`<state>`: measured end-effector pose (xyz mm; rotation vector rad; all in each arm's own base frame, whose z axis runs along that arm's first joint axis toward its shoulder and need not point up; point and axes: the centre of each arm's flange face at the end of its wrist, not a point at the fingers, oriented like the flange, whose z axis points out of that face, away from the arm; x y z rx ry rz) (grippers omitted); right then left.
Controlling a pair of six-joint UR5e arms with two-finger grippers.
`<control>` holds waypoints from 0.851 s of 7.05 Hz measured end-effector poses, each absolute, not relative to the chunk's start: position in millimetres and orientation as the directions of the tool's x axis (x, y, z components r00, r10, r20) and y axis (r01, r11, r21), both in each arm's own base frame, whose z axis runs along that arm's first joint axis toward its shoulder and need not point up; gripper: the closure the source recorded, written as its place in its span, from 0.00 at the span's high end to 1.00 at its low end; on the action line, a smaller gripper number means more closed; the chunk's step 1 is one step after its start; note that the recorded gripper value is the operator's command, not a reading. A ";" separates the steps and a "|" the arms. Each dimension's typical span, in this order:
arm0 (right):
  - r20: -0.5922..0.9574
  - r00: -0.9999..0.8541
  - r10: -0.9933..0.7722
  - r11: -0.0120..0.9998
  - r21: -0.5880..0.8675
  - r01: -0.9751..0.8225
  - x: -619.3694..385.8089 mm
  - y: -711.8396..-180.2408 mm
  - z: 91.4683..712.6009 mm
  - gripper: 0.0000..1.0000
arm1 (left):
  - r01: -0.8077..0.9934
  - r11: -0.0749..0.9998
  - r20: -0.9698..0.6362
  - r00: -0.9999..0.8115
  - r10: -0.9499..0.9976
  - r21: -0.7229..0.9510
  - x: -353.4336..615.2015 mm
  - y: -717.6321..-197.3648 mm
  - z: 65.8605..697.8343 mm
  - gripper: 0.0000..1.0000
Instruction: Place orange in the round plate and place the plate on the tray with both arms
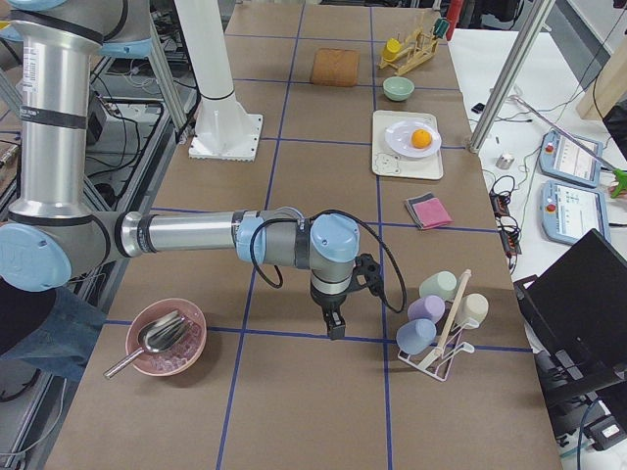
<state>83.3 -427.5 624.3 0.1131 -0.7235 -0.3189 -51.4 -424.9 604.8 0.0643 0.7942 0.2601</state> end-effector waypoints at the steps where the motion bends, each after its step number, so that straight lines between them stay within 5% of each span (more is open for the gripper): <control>1: 0.632 0.703 -0.325 0.946 0.212 0.247 83.2 -428.0 623.6 1.00 | -0.206 0.966 -0.697 0.671 0.254 0.154 -51.3 -424.7 604.6 0.99; 6: 0.635 0.699 -0.327 0.945 0.217 0.245 82.4 -429.5 621.5 1.00 | -0.206 0.967 -0.697 0.671 0.253 0.153 -51.0 -424.7 604.2 0.99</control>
